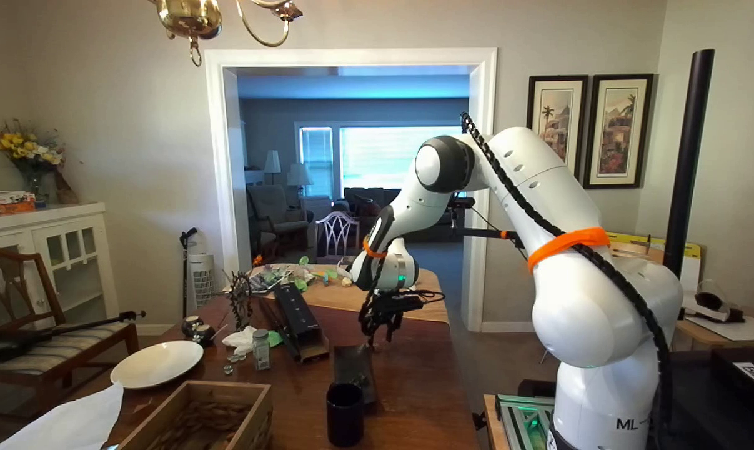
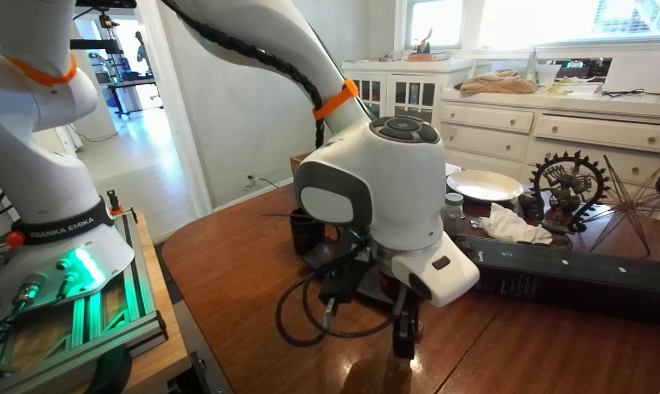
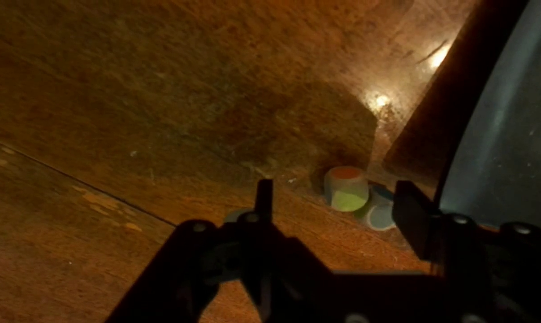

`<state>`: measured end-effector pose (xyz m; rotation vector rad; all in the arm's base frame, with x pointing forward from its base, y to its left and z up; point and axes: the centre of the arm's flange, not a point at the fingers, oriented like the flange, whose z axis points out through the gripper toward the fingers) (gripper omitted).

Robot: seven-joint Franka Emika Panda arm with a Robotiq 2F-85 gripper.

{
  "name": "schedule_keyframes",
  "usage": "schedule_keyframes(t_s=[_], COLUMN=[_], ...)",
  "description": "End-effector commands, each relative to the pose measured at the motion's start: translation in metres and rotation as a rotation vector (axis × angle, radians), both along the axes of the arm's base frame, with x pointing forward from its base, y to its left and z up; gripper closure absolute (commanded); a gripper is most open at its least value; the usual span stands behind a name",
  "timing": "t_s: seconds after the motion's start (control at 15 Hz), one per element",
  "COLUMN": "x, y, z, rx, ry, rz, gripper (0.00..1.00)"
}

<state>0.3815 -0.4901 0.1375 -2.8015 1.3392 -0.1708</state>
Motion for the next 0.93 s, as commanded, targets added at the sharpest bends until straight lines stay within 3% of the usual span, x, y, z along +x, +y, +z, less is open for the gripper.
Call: schedule_keyframes(t_s=[0.0,0.2,0.4,0.47,0.67,0.87], x=[-0.005,-0.008,-0.010,-0.012,-0.014,-0.017], y=[0.001,-0.001,-0.003,-0.004,-0.006,-0.008], z=[-0.008,-0.009,-0.008,-0.008,-0.007,-0.009], rx=[-0.001,-0.003,-0.007,-0.007,-0.006,-0.005], ry=[0.014,0.018,0.019,0.021,0.022,0.026], rz=[0.004,0.004,0.002,0.001,-0.003,-0.006], gripper=[0.62,0.83,0.88,0.86,0.56,0.35])
